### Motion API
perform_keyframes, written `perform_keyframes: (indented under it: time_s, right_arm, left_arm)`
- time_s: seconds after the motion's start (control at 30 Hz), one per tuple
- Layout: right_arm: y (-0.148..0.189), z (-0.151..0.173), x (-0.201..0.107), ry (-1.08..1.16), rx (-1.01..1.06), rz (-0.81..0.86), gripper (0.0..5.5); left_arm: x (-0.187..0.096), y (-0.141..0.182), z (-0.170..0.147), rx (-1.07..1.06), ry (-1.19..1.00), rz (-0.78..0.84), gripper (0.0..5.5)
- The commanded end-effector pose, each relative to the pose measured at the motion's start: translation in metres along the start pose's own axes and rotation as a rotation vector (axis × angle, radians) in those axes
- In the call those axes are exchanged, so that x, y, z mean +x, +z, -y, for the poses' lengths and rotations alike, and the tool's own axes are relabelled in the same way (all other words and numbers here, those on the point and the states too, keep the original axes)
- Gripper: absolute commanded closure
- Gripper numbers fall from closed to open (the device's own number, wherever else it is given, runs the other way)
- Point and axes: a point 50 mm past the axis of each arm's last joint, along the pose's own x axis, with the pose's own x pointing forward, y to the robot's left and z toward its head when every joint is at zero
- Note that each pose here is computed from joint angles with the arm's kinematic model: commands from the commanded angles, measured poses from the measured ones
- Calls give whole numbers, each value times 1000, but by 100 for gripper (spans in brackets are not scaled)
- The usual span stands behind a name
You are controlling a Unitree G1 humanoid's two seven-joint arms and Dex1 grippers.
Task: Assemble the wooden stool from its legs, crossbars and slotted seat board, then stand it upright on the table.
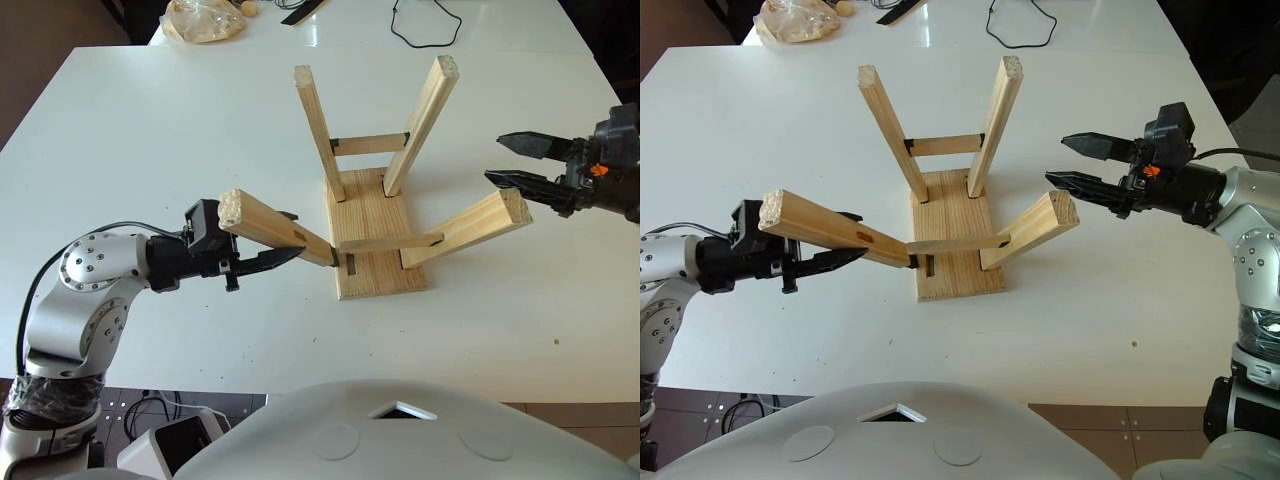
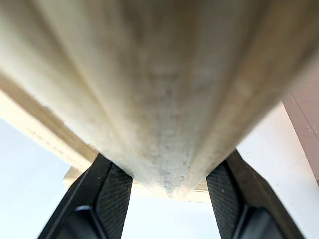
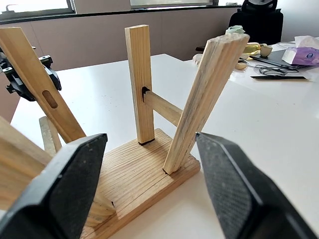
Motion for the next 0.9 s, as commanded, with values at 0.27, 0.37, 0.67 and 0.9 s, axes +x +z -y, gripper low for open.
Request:
perform_keyframes:
  time_s: [0.27,0.37,0.67,0.9]
  right_arm:
    - [-1,-1,2,8,-23,-13,224]
    - [-2,0,4,7,-25,-15,224]
    - [-3,-1,7,17,-32,-26,224]
    - [-6,-2,8,2,-38,-33,224]
  left_arm:
    - [8,15,5,72,-67,47,345]
    - [15,6,5,63,-76,33,345]
    - [13,-17,5,14,-104,-88,345]
    - [12,-17,2,-8,-125,-154,345]
